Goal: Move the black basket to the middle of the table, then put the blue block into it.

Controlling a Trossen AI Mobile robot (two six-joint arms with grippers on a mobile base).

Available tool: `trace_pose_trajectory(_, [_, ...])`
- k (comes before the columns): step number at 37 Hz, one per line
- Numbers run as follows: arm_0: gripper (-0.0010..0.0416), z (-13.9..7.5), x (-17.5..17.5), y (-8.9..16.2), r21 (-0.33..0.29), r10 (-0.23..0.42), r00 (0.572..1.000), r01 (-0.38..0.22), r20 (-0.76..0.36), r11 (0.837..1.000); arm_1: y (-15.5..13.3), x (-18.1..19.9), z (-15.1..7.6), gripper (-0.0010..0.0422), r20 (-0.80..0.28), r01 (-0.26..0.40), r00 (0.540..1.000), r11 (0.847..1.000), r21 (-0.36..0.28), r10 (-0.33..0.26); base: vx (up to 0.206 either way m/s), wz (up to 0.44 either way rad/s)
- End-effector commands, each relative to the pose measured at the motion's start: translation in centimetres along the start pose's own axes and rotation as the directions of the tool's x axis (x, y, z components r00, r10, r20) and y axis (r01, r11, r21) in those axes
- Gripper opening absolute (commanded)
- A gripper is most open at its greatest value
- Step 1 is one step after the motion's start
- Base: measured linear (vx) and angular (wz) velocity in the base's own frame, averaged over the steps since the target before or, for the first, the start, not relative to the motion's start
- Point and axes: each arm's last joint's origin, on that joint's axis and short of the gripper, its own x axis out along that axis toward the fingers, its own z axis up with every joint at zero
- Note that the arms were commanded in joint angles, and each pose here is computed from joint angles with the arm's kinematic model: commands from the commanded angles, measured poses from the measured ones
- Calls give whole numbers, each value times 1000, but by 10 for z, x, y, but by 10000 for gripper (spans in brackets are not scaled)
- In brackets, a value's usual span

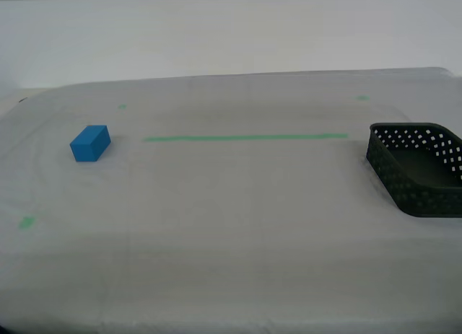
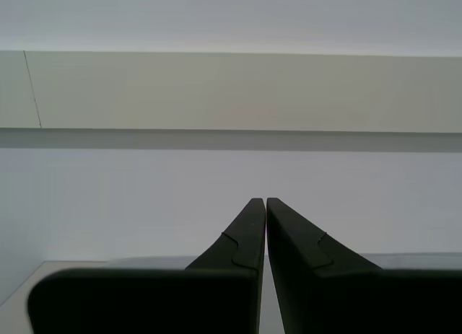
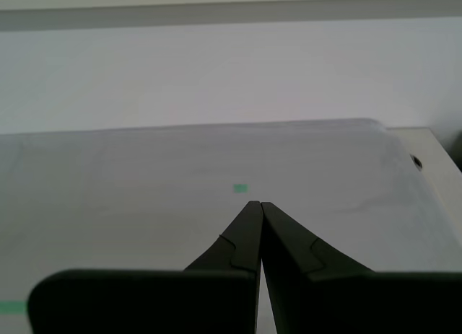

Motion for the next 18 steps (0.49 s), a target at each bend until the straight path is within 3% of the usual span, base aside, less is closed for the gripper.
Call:
trace_pose_trajectory(1, [0, 4, -8, 0, 2, -1, 998, 1, -58, 1000, 0, 0, 1, 0, 5, 0, 1000, 1000, 1, 0, 0, 0])
trace_pose_trajectory(18, [0, 21, -46, 0, 1, -6, 971, 6, -238, 1000, 0, 0, 1, 0, 5, 0, 1000, 1000, 1, 0, 0, 0])
